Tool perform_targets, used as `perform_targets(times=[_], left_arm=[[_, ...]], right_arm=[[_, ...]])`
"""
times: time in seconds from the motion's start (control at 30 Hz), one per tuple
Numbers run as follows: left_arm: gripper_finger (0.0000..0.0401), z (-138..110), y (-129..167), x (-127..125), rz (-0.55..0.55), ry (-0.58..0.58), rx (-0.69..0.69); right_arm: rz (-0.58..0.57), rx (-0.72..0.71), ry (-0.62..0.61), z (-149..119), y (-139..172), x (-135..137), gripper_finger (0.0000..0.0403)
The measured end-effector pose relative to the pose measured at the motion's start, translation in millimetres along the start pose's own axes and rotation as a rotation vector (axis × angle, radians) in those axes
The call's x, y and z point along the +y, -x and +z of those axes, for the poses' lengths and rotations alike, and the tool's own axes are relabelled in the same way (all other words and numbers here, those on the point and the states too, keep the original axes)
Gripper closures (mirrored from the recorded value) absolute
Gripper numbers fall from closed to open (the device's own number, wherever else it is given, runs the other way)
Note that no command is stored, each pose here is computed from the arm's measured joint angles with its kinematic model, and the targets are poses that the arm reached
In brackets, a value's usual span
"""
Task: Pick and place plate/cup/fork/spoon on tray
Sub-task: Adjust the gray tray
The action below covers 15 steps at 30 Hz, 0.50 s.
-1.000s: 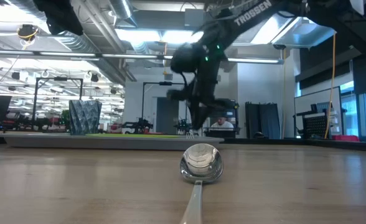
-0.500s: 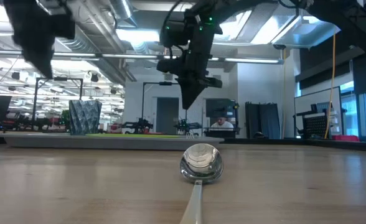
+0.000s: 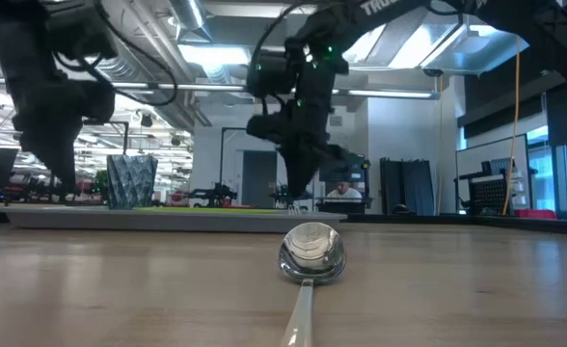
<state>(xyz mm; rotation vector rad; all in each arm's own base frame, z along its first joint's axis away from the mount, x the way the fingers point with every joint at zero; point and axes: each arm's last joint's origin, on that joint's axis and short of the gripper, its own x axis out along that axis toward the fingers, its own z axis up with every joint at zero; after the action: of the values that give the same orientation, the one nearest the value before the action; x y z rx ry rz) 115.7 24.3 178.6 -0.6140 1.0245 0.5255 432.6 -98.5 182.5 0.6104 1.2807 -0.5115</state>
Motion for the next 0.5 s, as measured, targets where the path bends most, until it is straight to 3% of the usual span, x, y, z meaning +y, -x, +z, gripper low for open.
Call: perform_targets(times=[0.5], left_arm=[[0.0401,-18,-24,6,0.051,0.086,-0.007]], right_arm=[[0.084,0.060,0.031,-24,-31,10,0.0401]])
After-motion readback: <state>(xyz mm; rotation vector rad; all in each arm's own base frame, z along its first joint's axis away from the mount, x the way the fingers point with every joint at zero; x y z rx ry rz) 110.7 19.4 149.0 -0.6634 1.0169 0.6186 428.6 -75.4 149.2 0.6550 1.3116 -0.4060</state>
